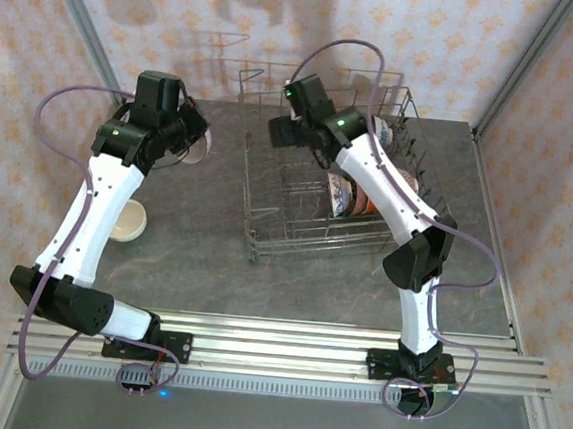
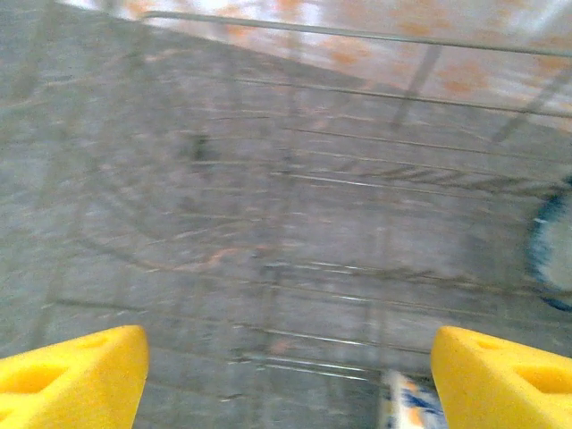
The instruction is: Load the bowls into the dish rack
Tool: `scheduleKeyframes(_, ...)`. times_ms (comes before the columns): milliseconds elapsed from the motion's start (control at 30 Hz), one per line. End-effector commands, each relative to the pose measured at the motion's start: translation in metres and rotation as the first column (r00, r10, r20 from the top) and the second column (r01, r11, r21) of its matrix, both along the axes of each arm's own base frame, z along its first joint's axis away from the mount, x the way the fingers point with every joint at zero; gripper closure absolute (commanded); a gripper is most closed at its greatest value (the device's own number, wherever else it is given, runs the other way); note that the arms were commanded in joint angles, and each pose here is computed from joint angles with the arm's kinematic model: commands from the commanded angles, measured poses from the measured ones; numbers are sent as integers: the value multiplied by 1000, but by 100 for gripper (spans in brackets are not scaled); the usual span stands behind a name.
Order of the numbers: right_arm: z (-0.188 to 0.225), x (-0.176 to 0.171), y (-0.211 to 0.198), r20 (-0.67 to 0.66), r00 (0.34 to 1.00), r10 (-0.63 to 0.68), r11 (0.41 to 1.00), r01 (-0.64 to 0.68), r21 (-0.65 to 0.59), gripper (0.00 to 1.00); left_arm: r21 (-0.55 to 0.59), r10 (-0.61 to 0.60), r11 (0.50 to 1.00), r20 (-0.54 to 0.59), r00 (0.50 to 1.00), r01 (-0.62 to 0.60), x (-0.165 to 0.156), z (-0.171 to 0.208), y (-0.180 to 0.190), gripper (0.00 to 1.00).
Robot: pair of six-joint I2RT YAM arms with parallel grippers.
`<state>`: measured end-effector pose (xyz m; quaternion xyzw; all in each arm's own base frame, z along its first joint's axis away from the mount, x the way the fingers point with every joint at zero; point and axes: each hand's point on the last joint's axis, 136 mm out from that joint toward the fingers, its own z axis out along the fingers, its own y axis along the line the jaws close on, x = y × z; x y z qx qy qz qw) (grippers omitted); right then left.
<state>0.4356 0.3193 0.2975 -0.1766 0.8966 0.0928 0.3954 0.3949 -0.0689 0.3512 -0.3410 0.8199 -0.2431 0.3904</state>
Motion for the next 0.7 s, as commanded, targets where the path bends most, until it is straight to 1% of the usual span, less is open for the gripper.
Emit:
scheduleKeyframes(0, 54, -13, 24, 138, 988, 72, 987, -91, 135, 19, -96, 103, 991, 152, 983, -90, 20, 48, -3, 100)
scheduleKeyframes(100, 62, -25, 42, 176, 978, 109, 971, -143, 194, 20, -133, 123, 986, 165, 979, -102, 29, 57, -13, 100)
scheduleKeyframes(233, 68, -40, 62, 228, 963, 147, 951, -201, 236, 21, -143, 139, 983, 188, 972, -113, 35, 66, -25, 100)
scheduleKeyframes(433, 77, -48, 79, 303, 944, 132, 922, -229, 313, 23, -181, 152, 976, 192, 970, -117, 39, 69, -37, 100)
scheduleKeyframes(533, 74, -44, 83, 321, 942, 101, 921, -211, 328, 24, -218, 150, 970, 184, 971, -109, 42, 67, -42, 100)
scheduleKeyframes(667, 62, -27, 78, 328, 945, 4, 936, -120, 332, 27, -249, 146, 964, 180, 973, -98, 42, 67, -46, 100)
